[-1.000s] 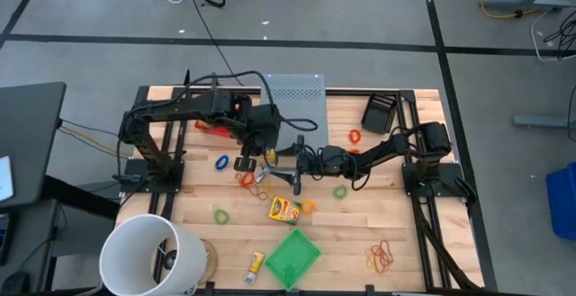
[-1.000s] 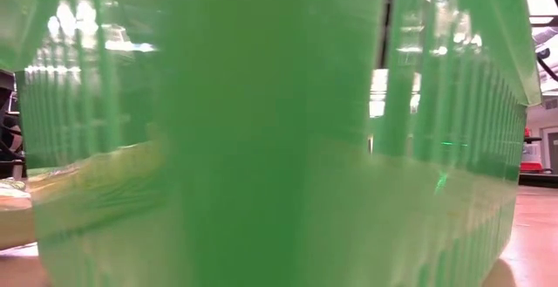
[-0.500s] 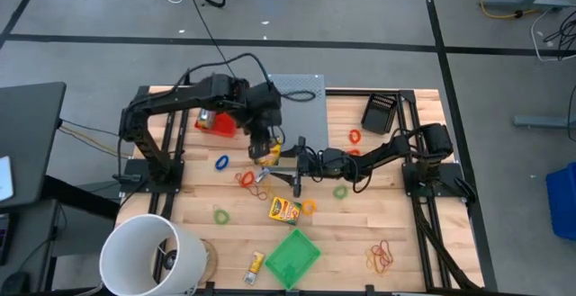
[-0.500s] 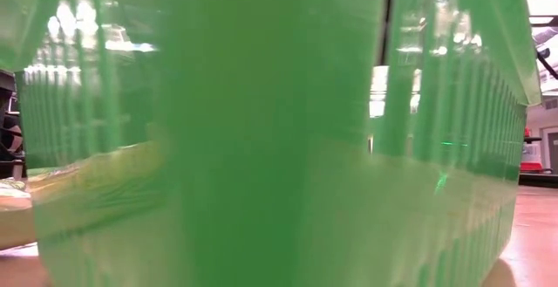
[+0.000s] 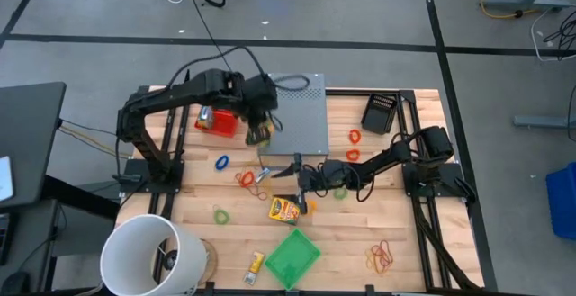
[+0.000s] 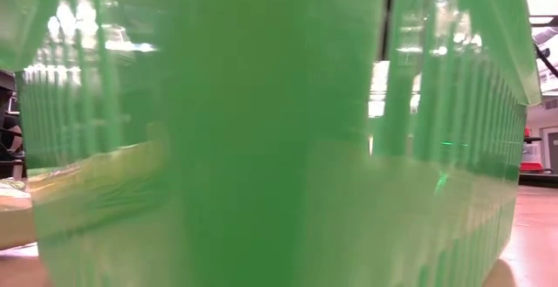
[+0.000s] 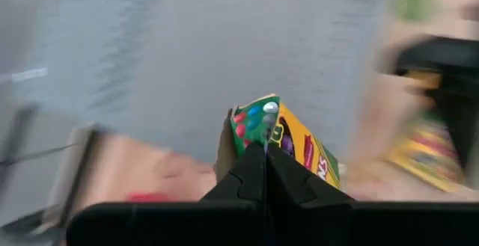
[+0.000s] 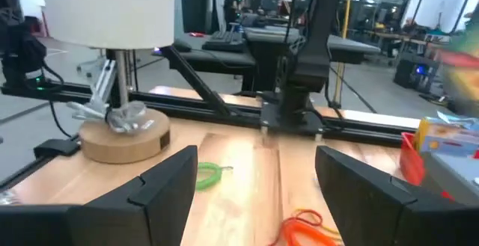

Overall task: Pick & Place Office Desk Supplies
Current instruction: Put the yellow crayon box into the red basket

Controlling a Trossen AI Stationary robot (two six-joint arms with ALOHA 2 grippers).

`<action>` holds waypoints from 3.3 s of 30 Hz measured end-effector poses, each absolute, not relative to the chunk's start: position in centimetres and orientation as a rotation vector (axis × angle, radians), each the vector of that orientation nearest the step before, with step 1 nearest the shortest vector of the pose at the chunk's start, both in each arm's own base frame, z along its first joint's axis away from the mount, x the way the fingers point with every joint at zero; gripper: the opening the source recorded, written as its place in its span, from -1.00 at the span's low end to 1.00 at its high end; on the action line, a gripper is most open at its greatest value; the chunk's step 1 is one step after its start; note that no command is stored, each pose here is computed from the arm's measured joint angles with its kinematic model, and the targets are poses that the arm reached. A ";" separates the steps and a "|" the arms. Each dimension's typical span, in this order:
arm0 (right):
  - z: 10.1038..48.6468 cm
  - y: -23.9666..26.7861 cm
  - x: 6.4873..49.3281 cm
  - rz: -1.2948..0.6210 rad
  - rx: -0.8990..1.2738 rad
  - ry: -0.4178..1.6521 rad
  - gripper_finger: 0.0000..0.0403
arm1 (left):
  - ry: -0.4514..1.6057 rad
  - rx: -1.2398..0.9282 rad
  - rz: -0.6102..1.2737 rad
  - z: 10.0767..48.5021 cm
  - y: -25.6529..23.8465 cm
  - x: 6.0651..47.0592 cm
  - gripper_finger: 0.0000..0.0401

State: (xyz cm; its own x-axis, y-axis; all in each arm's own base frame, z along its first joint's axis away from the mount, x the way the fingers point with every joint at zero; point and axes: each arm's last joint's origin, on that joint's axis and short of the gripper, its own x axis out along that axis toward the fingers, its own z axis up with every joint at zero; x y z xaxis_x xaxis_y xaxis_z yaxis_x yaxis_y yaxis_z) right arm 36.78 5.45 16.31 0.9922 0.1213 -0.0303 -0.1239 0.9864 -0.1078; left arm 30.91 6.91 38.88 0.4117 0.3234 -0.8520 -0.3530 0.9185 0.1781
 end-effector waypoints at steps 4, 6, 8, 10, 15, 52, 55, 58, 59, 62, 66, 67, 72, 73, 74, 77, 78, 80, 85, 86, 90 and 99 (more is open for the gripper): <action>16.2 5.8 36.7 0.117 -0.100 0.036 0.38 | 1.084 0.009 0.550 38.8 7.3 30.5 -0.98; 16.0 6.3 36.6 0.132 -0.101 0.058 0.38 | 1.072 0.000 0.547 39.0 7.1 30.5 -0.98; 15.8 6.8 36.5 0.149 -0.103 0.074 0.38 | 1.057 -0.007 0.568 39.2 7.1 30.3 -0.98; 15.7 7.4 36.4 0.165 -0.106 0.087 0.38 | 1.022 -0.013 0.626 39.7 7.1 29.9 -0.98; 15.4 9.0 36.0 0.208 -0.133 0.113 0.38 | 0.929 -0.073 0.660 41.0 7.4 28.9 -0.98; 14.9 9.5 35.8 0.229 -0.207 0.153 0.38 | -0.023 0.063 -0.053 49.4 -5.7 33.2 -0.99; 14.8 9.5 35.8 0.230 -0.209 0.166 0.38 | -0.062 0.105 -0.098 48.9 -7.0 34.4 -0.99; 14.7 9.5 35.8 0.231 -0.210 0.172 0.38 | -0.086 0.132 -0.140 48.3 -8.1 35.4 -0.99; 14.7 9.5 35.8 0.231 -0.211 0.176 0.38 | -0.080 0.136 -0.154 48.0 -8.4 35.6 -0.99; 14.6 9.7 35.7 0.241 -0.204 0.187 0.38 | -0.094 0.136 -0.218 47.6 -9.3 36.2 -0.99; 14.4 10.6 35.4 0.301 -0.189 0.207 0.38 | -0.126 0.143 -0.294 46.6 -10.7 37.4 -0.99; 14.3 10.9 35.3 0.311 -0.180 0.213 0.38 | -0.127 0.147 -0.312 46.3 -11.2 37.8 -0.99; 13.7 12.8 34.4 0.368 -0.154 0.285 0.38 | -0.161 0.142 -0.371 45.8 -12.3 38.3 -0.99; 13.5 13.3 34.2 0.382 -0.150 0.305 0.38 | -0.159 0.136 -0.389 45.8 -12.5 38.2 -0.99; 13.3 13.8 33.9 0.399 -0.149 0.323 0.38 | -0.157 0.129 -0.403 45.8 -12.8 38.2 -0.99; 13.0 15.3 33.2 0.419 -0.143 0.358 0.38 | -0.159 0.126 -0.414 45.2 -13.9 38.5 -0.99; 13.0 15.7 32.9 0.423 -0.147 0.361 0.38 | -0.150 0.129 -0.415 45.0 -14.2 38.5 -0.99; 12.9 16.6 32.4 0.427 -0.159 0.368 0.38 | -0.179 0.117 -0.405 44.7 -15.0 38.9 -0.99; 12.7 18.9 31.1 0.480 -0.158 0.387 0.38 | -0.194 0.101 -0.358 43.3 -16.7 40.0 -0.99; 12.7 19.4 30.7 0.496 -0.159 0.396 0.38 | -0.195 0.100 -0.355 42.8 -17.2 40.4 -0.99; 12.3 21.4 29.0 0.552 -0.151 0.415 0.38 | -0.217 0.092 -0.354 41.0 -18.9 41.5 -0.99; 10.4 23.3 23.1 0.591 -0.064 0.360 0.38 | -0.215 0.077 -0.242 39.0 -21.4 42.0 -0.99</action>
State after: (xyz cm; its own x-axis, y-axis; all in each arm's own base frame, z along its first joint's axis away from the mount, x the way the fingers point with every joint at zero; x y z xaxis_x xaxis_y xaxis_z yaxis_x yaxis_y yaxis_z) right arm 23.14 23.25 10.41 0.7704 0.5334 -0.3494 -0.5554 0.8305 0.0433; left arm 42.02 -21.37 39.04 0.9482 -0.2455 0.2016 0.2291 0.9681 0.1014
